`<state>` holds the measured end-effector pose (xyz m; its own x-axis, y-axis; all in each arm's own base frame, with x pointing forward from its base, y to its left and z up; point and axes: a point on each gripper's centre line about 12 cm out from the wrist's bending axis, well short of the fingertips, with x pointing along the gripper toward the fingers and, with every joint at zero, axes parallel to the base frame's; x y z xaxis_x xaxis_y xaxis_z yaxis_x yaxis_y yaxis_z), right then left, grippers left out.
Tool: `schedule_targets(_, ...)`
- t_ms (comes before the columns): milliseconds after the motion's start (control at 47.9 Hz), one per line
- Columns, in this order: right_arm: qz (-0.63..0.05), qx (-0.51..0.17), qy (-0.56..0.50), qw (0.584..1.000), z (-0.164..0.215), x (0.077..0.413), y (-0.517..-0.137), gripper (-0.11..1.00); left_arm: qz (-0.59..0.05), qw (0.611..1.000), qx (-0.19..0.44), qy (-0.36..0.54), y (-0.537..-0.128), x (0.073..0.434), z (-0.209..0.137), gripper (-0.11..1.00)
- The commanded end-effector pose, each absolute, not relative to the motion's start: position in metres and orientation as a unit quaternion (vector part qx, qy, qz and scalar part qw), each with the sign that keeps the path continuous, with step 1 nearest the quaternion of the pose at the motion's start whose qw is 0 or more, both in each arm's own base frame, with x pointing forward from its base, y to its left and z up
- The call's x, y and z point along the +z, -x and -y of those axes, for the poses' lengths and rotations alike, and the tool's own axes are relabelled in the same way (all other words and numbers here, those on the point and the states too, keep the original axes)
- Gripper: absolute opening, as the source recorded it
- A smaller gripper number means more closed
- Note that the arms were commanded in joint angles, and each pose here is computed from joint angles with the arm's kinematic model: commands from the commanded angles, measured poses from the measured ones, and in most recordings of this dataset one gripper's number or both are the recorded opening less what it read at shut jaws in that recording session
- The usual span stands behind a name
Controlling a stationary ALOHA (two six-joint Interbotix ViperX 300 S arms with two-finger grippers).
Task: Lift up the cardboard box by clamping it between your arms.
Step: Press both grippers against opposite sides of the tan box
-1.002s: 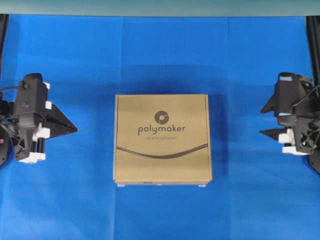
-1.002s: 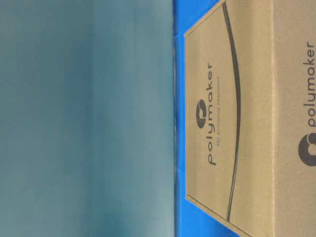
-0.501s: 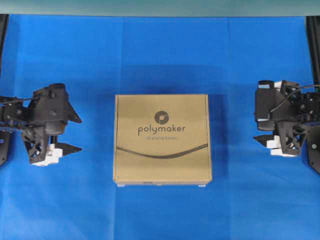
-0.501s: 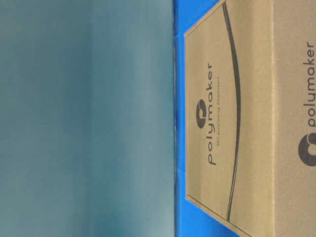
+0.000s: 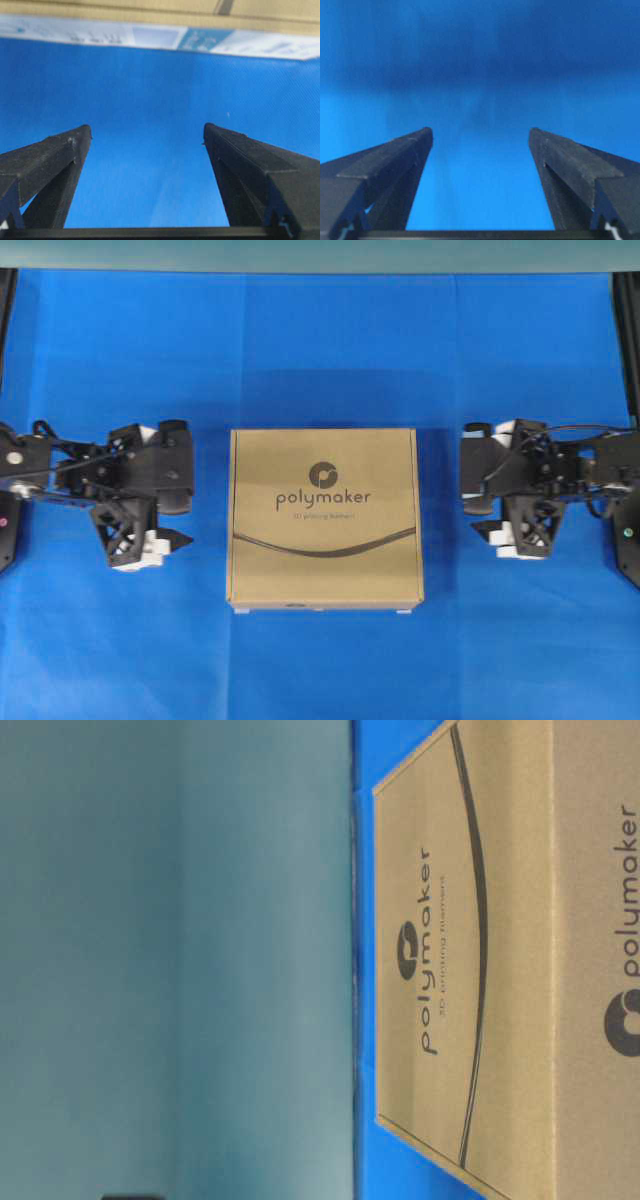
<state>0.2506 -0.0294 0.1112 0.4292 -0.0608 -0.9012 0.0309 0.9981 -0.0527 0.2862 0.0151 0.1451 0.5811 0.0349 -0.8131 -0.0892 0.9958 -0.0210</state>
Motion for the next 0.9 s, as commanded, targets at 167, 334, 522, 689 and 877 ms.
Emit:
schedule_targets(167,-0.514,-0.016,0.027,0.857,0.028,0.104,-0.283,0.99,-0.447,0.893,0.037,0.031,-0.309,0.142,-0.018,0.88)
schedule_targets(334,-0.514,-0.010,0.029,0.857,0.026,0.096,-0.298,0.99,-0.447,0.893,0.039,0.032,-0.320,0.138,-0.020,0.88)
schedule_targets(522,-0.504,-0.011,0.027,0.863,0.026,0.096,-0.310,0.99,-0.449,0.892,0.039,0.032,-0.330,0.134,-0.020,0.88)
schedule_targets(689,-0.498,-0.009,0.025,0.867,0.023,0.100,-0.321,0.99,-0.447,0.893,0.039,0.032,-0.333,0.136,-0.021,0.88)
schedule_targets(877,-0.491,-0.010,0.014,0.871,0.020,0.103,-0.330,0.99,-0.447,0.893,0.039,0.032,-0.333,0.136,-0.021,0.88)
